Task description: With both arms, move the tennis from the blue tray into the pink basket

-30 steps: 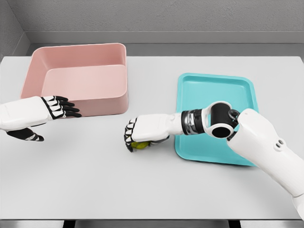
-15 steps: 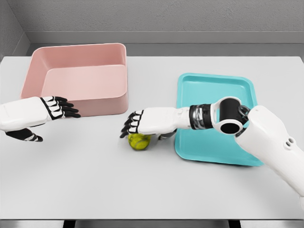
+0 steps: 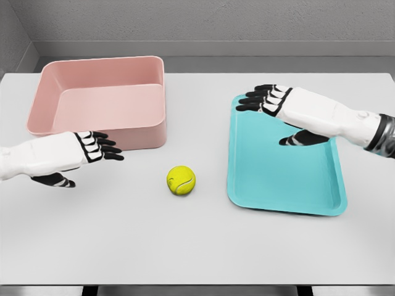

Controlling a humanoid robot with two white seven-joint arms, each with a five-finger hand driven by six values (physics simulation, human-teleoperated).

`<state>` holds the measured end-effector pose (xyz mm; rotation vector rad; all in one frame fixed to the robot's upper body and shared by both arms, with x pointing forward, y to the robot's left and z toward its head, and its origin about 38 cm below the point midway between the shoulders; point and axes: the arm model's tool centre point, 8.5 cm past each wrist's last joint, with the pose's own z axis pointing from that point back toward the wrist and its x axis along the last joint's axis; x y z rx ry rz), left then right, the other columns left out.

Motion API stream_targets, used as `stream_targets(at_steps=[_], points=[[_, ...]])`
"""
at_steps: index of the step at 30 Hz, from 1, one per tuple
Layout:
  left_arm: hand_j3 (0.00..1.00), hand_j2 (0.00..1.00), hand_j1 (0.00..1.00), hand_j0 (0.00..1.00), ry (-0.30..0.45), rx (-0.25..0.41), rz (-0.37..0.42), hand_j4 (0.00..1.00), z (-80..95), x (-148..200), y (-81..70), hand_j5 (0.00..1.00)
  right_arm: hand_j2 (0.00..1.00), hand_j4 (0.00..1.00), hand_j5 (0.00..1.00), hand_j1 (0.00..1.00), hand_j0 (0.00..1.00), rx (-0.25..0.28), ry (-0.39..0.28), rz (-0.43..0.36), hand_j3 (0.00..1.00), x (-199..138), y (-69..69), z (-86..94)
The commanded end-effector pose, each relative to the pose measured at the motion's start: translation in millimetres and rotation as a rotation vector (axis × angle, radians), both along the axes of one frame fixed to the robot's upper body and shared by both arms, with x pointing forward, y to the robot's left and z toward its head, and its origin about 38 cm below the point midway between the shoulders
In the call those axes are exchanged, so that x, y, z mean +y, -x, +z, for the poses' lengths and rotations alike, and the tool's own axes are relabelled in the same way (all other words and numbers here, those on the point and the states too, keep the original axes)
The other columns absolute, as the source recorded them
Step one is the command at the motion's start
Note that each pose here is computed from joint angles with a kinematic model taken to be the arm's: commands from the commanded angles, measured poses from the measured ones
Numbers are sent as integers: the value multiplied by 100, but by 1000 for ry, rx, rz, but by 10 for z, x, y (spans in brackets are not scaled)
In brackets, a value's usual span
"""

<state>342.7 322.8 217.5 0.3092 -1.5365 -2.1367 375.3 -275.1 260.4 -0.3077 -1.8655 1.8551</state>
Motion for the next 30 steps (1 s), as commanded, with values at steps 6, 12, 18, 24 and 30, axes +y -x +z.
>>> stream_targets(at_steps=[6, 12, 18, 24, 30], points=[[100, 100, 100, 100, 19, -9, -91, 100, -222, -482, -46, 100, 100, 100, 100, 100, 100, 31, -268, -216, 100, -685, 265, -145], [100, 100, 100, 100, 27, -36, -129, 100, -192, -690, -119, 100, 100, 100, 100, 100, 100, 69, -341, -340, 100, -1026, 272, -348], [100, 100, 100, 100, 32, -38, -176, 100, -209, -887, -156, 100, 100, 100, 100, 100, 100, 111, -333, -358, 100, -1056, 314, -501], [100, 100, 100, 100, 20, -40, -267, 100, -289, -1250, -172, 100, 100, 100, 100, 100, 100, 129, -329, -362, 100, -1059, 353, -565], [100, 100, 100, 100, 17, -29, -282, 100, -333, -1353, -231, 100, 100, 100, 100, 100, 100, 130, -325, -366, 100, -1072, 356, -567]])
